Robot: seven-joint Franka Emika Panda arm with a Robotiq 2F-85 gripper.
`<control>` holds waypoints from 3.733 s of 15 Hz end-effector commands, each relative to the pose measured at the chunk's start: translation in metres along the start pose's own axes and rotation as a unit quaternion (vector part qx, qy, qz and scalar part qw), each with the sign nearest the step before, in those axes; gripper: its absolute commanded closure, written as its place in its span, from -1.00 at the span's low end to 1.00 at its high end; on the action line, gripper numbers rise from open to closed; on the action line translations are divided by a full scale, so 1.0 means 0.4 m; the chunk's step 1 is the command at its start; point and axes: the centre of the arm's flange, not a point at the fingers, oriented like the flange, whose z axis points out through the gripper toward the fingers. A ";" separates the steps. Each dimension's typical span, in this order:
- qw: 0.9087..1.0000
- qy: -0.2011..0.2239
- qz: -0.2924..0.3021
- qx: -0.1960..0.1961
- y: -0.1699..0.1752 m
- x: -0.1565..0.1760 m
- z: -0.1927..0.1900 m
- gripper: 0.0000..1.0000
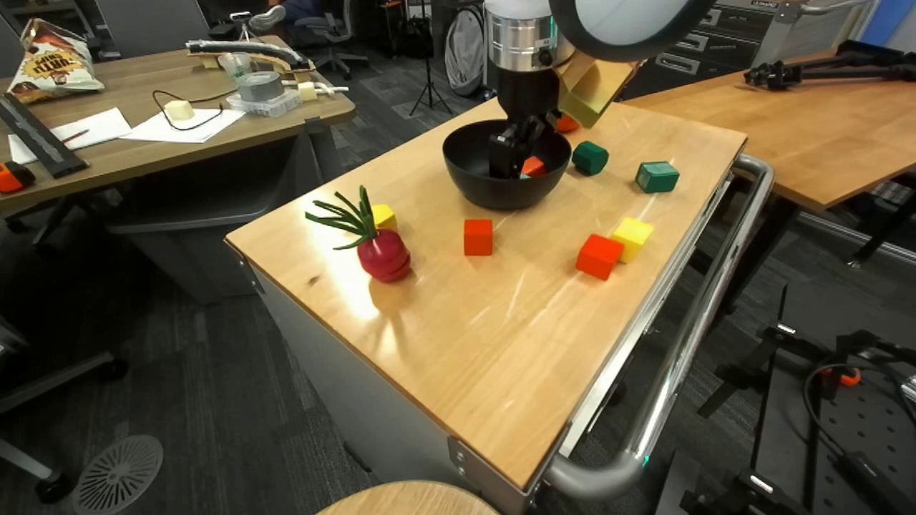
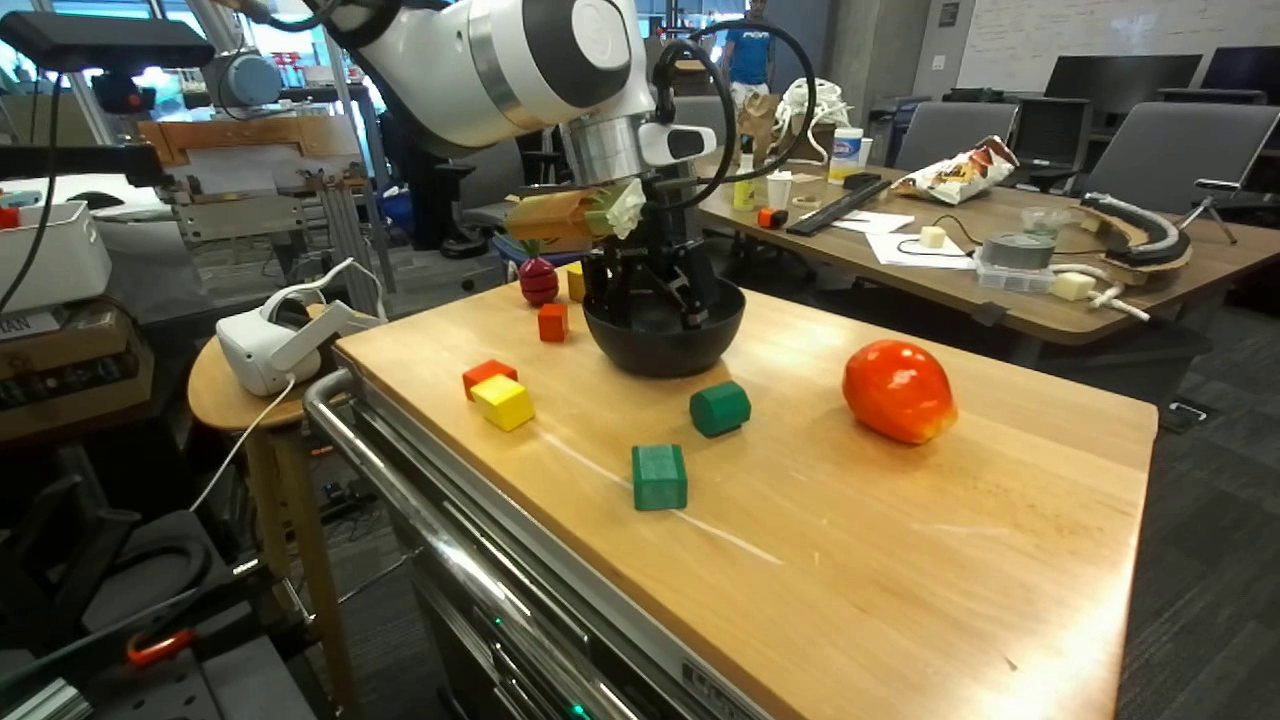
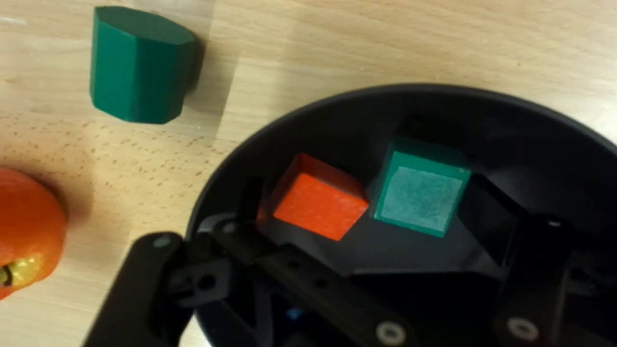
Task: Move the apple to the other side of the bowl and take all the items out of the bowl
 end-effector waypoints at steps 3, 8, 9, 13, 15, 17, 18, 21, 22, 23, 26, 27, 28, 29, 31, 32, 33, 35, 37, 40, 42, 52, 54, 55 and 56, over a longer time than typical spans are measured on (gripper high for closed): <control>0.999 -0.030 -0.004 -0.022 -0.015 0.027 0.019 -0.46; 0.999 -0.037 -0.001 -0.026 -0.021 0.032 0.006 0.11; 0.999 -0.036 -0.001 -0.026 -0.023 0.031 0.002 0.28; 1.000 -0.018 0.001 -0.015 -0.032 0.029 -0.043 0.63; 1.000 -0.008 0.003 -0.005 -0.037 0.034 -0.076 0.67; 1.000 0.007 0.007 0.011 -0.040 0.038 -0.130 0.67; 1.000 0.018 0.009 0.022 -0.043 0.035 -0.165 0.68; 0.995 0.082 -0.005 0.057 -0.067 0.004 -0.317 0.68; 0.992 0.102 -0.014 0.067 -0.083 -0.005 -0.363 0.68; 0.990 0.117 -0.031 0.075 -0.104 -0.017 -0.404 0.68; 0.984 0.103 -0.096 0.111 -0.180 -0.051 -0.472 0.68; 0.983 0.077 -0.111 0.129 -0.209 -0.059 -0.472 0.68; 0.981 0.054 -0.126 0.140 -0.235 -0.070 -0.465 0.68; 0.980 0.029 -0.137 0.142 -0.263 -0.079 -0.449 0.68; 0.978 -0.009 -0.159 0.136 -0.311 -0.093 -0.412 0.68; 0.976 -0.026 -0.171 0.134 -0.329 -0.097 -0.397 0.68; 0.974 -0.045 -0.180 0.133 -0.349 -0.098 -0.377 0.68; 0.972 -0.067 -0.189 0.123 -0.381 -0.097 -0.327 0.68; 0.974 -0.076 -0.186 0.104 -0.399 -0.091 -0.265 0.68; 0.972 -0.099 -0.199 0.080 -0.421 -0.100 -0.176 0.68; 0.969 -0.112 -0.211 0.065 -0.428 -0.111 -0.128 0.68; 0.974 0.058 -0.215 0.044 -0.279 -0.122 -0.440 -1.00; 0.974 0.107 -0.199 0.027 -0.199 -0.123 -0.524 -1.00; 0.973 0.130 -0.191 0.015 -0.162 -0.118 -0.538 -1.00; 0.972 0.152 -0.181 0.000 -0.118 -0.108 -0.533 -1.00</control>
